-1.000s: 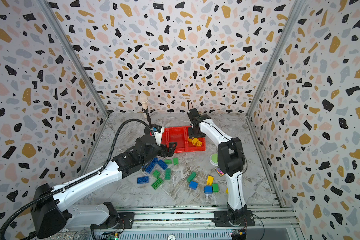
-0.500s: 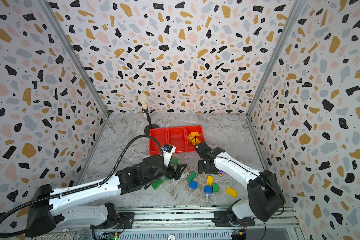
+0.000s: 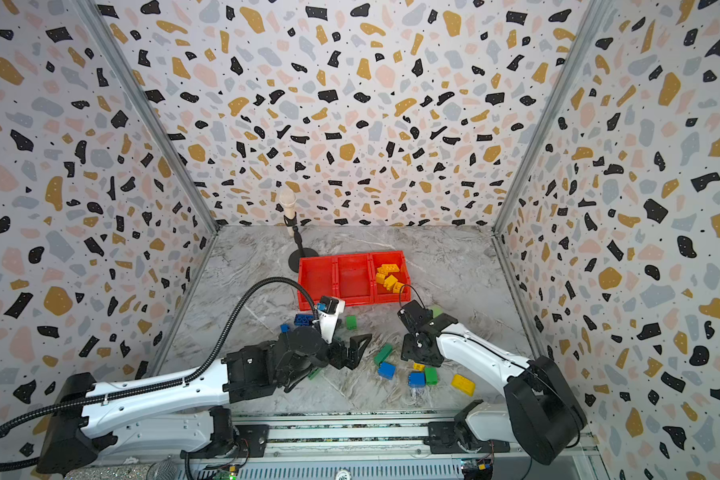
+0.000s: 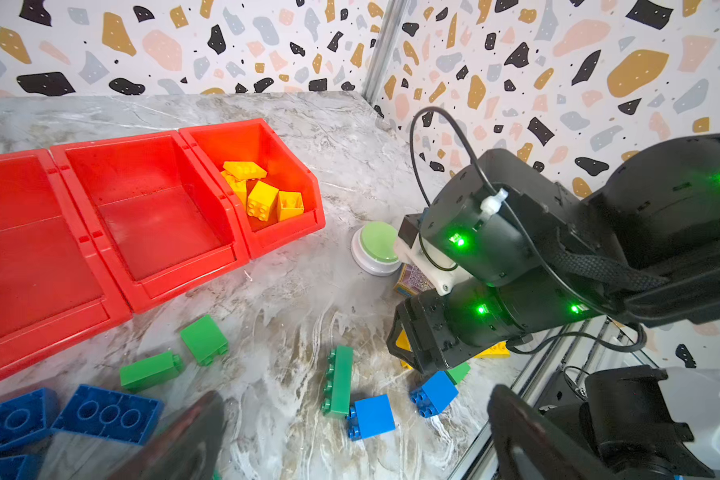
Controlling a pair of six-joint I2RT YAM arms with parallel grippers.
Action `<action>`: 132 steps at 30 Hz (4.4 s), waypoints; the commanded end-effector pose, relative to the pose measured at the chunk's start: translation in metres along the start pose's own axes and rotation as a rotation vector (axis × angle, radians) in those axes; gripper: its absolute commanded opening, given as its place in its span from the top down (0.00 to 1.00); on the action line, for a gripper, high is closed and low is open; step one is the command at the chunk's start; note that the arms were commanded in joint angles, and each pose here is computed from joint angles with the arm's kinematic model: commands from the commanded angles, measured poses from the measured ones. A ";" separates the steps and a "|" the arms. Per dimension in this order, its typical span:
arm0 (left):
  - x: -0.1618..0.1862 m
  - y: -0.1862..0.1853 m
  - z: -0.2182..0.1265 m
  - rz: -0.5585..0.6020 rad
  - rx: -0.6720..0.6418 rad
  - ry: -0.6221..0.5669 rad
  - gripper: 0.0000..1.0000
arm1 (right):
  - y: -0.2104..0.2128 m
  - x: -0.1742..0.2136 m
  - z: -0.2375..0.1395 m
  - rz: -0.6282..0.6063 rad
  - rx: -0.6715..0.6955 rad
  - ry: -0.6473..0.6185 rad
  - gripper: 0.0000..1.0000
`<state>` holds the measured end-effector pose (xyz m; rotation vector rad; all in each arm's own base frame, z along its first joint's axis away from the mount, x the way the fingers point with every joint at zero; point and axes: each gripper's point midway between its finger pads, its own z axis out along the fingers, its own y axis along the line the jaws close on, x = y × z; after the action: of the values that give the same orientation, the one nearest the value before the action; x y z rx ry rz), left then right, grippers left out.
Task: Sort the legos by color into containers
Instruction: 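Lower the right gripper and grasp a yellow brick near the green bricks, then carry the yellow brick to the bin holding yellow bricks and release, then move the right gripper to the rounded yellow brick and grasp it, then lift the rounded yellow brick and drop it into the yellow-brick bin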
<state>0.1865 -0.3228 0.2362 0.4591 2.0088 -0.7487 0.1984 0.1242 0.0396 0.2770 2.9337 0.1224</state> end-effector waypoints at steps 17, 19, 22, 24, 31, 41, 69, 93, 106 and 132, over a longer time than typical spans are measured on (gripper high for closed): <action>-0.028 0.015 0.035 0.119 -0.072 0.008 0.00 | 0.063 -0.134 -0.064 -0.044 -0.099 -0.201 0.65; -0.037 0.026 0.039 0.113 -0.081 0.000 0.00 | 0.076 -0.160 -0.064 -0.062 -0.101 -0.221 0.65; -0.048 0.043 0.043 0.108 -0.102 -0.009 0.00 | 0.094 -0.195 -0.060 -0.081 -0.109 -0.235 0.65; -0.053 0.054 0.044 0.113 -0.120 -0.010 0.00 | 0.103 -0.214 -0.050 -0.091 -0.106 -0.232 0.65; -0.064 0.081 0.050 0.131 -0.157 0.001 0.00 | 0.124 -0.272 -0.026 -0.086 -0.115 -0.227 0.58; -0.064 0.073 0.069 0.124 -0.072 0.030 0.00 | 0.083 -0.249 -0.055 -0.050 0.009 -0.228 0.31; 0.009 -0.030 0.094 0.101 0.119 0.101 0.00 | -0.100 0.023 -0.036 0.774 -0.021 0.000 0.00; -0.027 0.098 0.096 -0.016 -0.055 0.046 0.00 | -0.130 0.018 -0.016 1.124 -0.005 -0.081 0.11; -0.019 0.114 0.096 -0.036 -0.101 0.095 0.00 | -0.144 0.018 0.005 1.131 -0.010 -0.026 0.38; -0.013 0.116 0.094 -0.087 -0.085 0.095 0.00 | -0.139 0.009 0.001 0.875 -0.010 0.005 0.42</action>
<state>0.3195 -0.3016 0.1610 0.3950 2.1894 -0.6694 0.1697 -0.0110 0.0213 1.5733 2.5143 0.2809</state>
